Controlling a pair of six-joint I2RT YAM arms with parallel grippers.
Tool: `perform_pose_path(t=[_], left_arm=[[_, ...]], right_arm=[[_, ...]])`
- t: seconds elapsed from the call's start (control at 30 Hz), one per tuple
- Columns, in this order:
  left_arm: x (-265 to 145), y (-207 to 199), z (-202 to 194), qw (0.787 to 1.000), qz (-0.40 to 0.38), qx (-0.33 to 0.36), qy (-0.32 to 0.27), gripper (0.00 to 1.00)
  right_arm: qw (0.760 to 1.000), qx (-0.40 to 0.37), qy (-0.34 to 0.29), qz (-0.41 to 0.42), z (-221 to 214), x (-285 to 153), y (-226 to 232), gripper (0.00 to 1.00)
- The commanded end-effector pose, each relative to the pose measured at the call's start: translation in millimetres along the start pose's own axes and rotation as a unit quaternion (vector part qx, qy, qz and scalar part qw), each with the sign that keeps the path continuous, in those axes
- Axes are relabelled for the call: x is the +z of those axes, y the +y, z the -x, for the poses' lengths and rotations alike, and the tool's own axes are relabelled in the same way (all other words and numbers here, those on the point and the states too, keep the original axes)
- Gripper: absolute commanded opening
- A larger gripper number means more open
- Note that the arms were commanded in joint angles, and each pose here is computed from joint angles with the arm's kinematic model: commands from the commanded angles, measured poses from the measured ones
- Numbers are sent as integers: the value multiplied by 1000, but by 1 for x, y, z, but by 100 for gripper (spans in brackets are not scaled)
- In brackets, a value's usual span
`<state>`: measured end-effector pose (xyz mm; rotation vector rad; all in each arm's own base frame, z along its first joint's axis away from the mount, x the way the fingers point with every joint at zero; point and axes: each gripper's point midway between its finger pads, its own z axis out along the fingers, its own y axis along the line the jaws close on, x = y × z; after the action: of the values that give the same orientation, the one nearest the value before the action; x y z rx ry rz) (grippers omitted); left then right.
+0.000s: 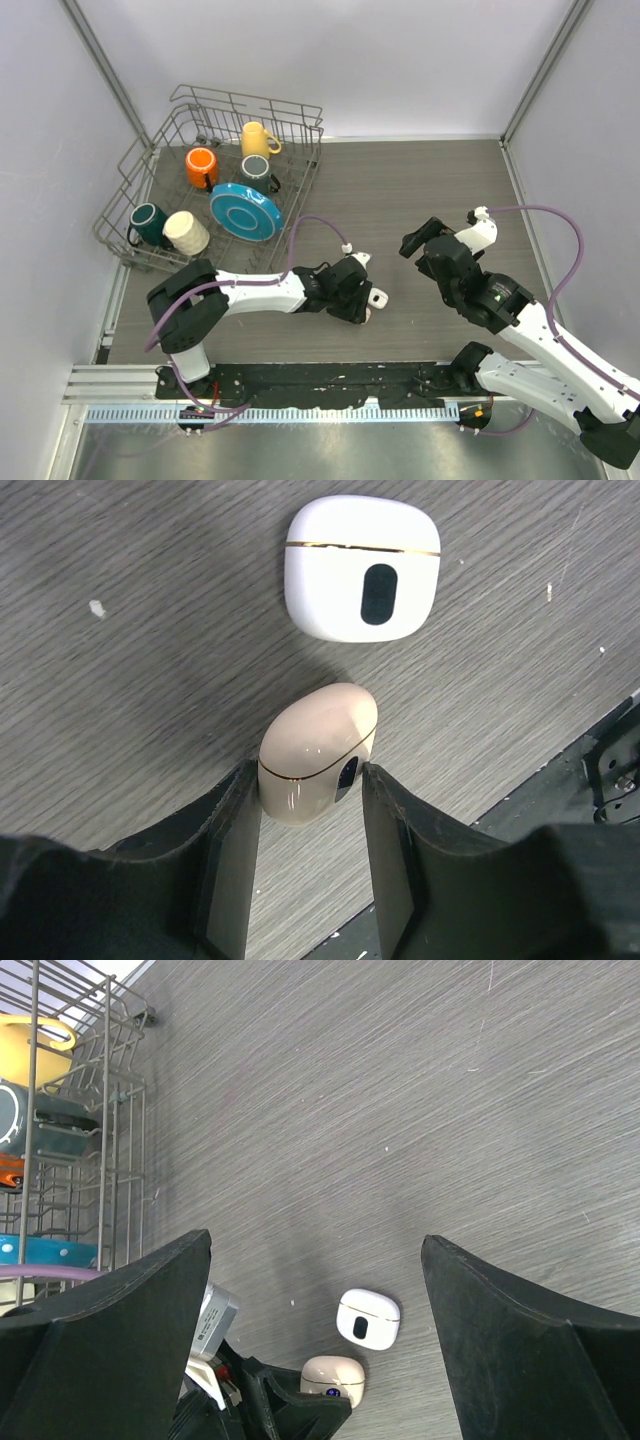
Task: Insert the wireless bluetooth earbuds into the charging case
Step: Place the charging case at the center of the board, then reset both arms
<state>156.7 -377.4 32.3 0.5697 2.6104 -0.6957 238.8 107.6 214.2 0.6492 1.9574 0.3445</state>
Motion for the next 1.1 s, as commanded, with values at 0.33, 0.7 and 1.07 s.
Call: perform_pose_path(t=[0.33,0.7,1.07], left_arm=[[-12,-15,10,1000,-14,26,-5,47],[-15,-27,14,999,-22,44,-9,47],[-48,-14,38,995,12,55,-77,47]], right_arm=[[1000,17,-14,5,5,1,3,91],[1000,14,-14,1,4,3,1,91],[1000,10,-19,-2,6,3,0,91]])
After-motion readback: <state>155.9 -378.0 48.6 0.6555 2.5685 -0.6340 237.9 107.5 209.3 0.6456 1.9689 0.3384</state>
